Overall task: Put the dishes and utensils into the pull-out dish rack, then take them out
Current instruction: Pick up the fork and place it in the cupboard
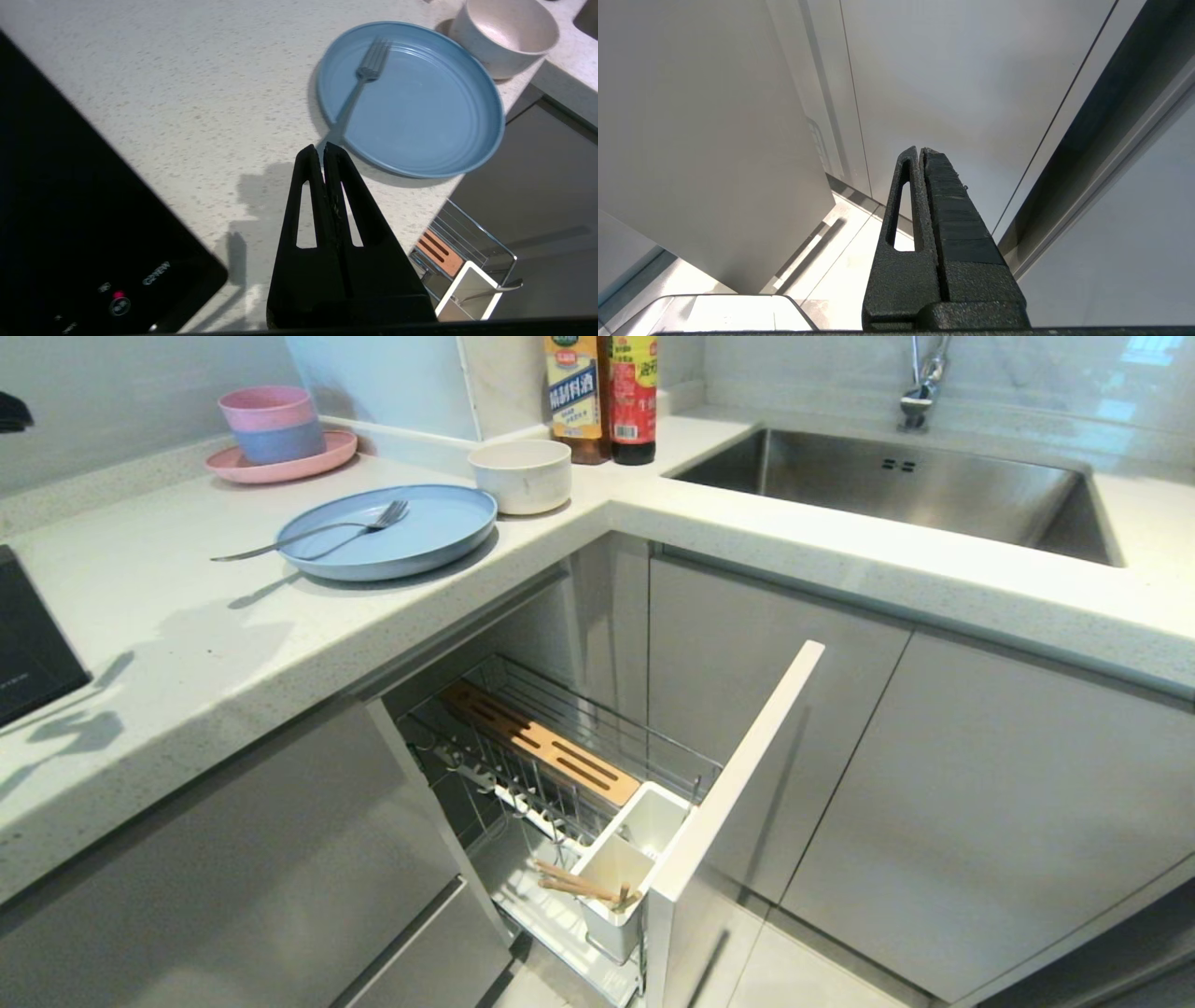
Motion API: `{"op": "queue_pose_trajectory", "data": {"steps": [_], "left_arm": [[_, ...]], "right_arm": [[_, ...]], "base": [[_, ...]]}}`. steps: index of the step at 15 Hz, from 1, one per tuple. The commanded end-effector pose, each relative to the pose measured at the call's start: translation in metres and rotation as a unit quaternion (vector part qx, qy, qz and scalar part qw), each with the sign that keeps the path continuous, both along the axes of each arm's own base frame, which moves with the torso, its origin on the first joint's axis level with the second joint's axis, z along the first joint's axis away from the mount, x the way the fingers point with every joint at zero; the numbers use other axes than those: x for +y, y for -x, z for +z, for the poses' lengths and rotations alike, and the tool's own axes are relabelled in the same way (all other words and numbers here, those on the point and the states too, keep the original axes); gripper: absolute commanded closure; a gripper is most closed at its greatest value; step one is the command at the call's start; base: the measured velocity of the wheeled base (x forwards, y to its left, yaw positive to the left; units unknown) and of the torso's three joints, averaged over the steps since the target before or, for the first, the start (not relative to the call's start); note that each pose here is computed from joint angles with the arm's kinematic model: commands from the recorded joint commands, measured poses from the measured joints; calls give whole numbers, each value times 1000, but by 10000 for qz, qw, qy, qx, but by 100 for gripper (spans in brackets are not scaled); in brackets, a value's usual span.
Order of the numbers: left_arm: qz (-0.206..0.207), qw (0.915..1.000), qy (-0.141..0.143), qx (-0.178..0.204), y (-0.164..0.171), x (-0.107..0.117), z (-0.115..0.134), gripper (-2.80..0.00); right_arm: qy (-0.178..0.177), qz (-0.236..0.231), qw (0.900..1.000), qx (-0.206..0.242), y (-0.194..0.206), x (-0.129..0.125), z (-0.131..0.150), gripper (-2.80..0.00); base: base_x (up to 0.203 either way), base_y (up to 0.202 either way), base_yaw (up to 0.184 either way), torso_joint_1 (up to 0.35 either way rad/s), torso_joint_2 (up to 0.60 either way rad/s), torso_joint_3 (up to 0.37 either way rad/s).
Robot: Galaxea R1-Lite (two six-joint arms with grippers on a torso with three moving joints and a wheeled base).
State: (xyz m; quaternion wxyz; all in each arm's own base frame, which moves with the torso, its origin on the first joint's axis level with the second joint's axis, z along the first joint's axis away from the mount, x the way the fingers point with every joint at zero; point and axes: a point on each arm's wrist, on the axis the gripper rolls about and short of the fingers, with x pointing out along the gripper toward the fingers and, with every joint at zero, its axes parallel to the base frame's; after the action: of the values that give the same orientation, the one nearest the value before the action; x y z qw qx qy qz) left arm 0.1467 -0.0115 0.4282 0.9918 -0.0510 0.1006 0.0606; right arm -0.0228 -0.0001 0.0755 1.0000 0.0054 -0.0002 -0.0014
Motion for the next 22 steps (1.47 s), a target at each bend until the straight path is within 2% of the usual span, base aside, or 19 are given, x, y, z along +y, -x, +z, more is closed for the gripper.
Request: {"op": "queue_pose_trajectory", "data": {"steps": [1, 3, 7, 8, 11, 13, 15, 19, 20, 22], "left_arm": [[-53, 9998, 159, 115, -4, 17, -4, 0], [-333, 9983, 298, 376, -12, 22, -15, 0], [-962, 9935, 351, 505, -18, 20, -20, 0], [-999, 9929, 295, 576, -21, 20, -23, 0], [-1119, 9912, -122, 702, -24, 20, -29, 0], [-1168, 9869, -866, 695, -24, 21, -29, 0], [-837, 9818, -1511, 787, -28, 21, -28, 0], [-1065, 9719, -1845, 1002, -47, 15, -36, 0], [-1150, 9706, -1847, 1030, -51, 12, -37, -280], [-1193, 9703, -1823, 1051, -59, 11, -39, -280]], "right_arm": [[1, -1, 10000, 10, 0, 0, 0, 0], [1, -1, 10000, 10, 0, 0, 0, 0], [1, -1, 10000, 10, 0, 0, 0, 0], [1, -1, 10000, 10, 0, 0, 0, 0], [1, -1, 10000, 10, 0, 0, 0, 0], [1, -1, 10000, 10, 0, 0, 0, 0], [1, -1, 10000, 10, 0, 0, 0, 0], [1, -1, 10000, 10, 0, 0, 0, 0], [1, -1, 10000, 10, 0, 0, 0, 0], [1, -1, 10000, 10, 0, 0, 0, 0]], "base": [[0, 0, 0, 0, 0, 0], [0, 0, 0, 0, 0, 0], [0, 0, 0, 0, 0, 0], [0, 0, 0, 0, 0, 0], [0, 0, 0, 0, 0, 0], [0, 0, 0, 0, 0, 0], [0, 0, 0, 0, 0, 0], [0, 0, 0, 0, 0, 0], [0, 0, 0, 0, 0, 0], [0, 0, 0, 0, 0, 0]]}}
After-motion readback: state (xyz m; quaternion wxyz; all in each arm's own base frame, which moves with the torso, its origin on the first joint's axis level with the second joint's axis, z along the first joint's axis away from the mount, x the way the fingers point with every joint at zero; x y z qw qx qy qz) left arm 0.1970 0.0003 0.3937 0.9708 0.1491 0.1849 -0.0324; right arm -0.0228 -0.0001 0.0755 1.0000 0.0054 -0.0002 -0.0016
